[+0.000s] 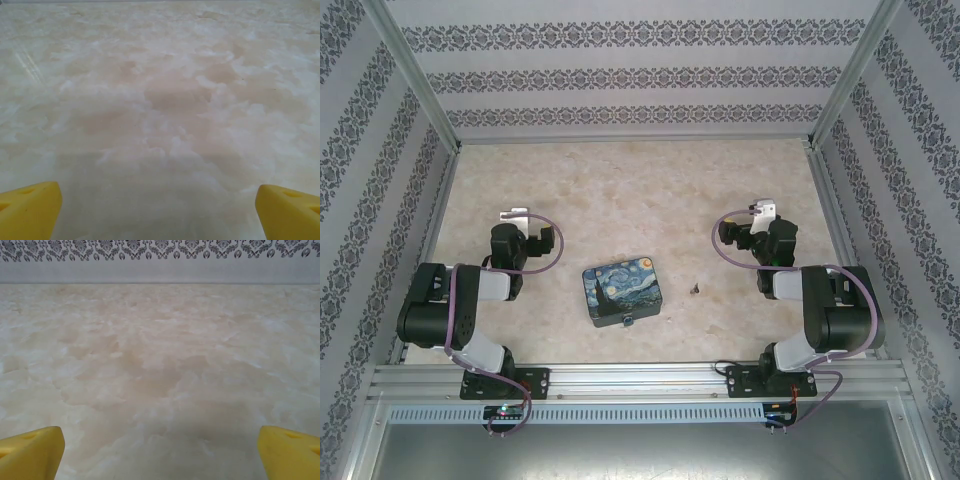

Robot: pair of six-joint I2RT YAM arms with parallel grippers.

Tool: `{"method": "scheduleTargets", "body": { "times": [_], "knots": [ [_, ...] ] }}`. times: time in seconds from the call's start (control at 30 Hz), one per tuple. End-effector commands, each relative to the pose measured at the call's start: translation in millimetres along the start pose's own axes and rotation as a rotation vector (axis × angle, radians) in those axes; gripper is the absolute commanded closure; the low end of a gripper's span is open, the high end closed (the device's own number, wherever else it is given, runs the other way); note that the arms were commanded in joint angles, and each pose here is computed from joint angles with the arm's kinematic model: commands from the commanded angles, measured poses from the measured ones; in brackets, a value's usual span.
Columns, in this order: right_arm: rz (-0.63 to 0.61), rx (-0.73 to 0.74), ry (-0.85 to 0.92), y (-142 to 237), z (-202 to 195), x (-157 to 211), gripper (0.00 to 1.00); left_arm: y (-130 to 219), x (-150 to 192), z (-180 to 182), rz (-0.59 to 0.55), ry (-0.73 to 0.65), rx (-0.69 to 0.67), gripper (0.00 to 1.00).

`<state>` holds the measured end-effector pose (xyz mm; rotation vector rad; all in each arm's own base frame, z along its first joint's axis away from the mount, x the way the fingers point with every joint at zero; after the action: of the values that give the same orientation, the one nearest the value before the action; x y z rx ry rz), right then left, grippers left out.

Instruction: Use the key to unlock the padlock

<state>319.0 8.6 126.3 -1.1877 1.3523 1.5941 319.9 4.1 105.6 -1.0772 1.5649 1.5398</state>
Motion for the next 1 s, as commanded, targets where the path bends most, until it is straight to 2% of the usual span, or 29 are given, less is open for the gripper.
{"method": "scheduleTargets", "body": {
  "times": [0.0,0.37,0.47,0.9,0.97],
  "knots": [
    [-0.036,-0.013,0.021,3,1,-4,0.02,-2,-10,1,-0.035,-0.014,0.011,0.0],
    [-0.035,-0.012,0.018,2,0,-4,0.02,-3,-11,0,-0.034,-0.014,0.013,0.0],
    [-0.027,0.038,-0.001,2,-4,-5,0.02,-3,-11,0,-0.033,-0.013,0.013,0.0],
    [-0.026,0.056,-0.008,2,-6,-5,0.02,-2,-10,0,-0.036,-0.014,0.024,0.0],
    [-0.037,0.102,-0.026,5,-10,-6,0.02,-2,-15,-1,-0.026,-0.019,0.032,0.0]
  ]
}}
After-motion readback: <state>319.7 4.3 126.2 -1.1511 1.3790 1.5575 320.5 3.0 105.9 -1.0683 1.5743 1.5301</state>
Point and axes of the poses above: each hand's point on the last joint's axis, 136 mm out from that joint toward the fingers, its own y axis back along the fingers, its own z axis along the line the jaws close on, x = y × z, the point moved 8 cm from there along y, back along the fingers, and after that the axes turned 4 degrees about y, right-handed, at the moved point
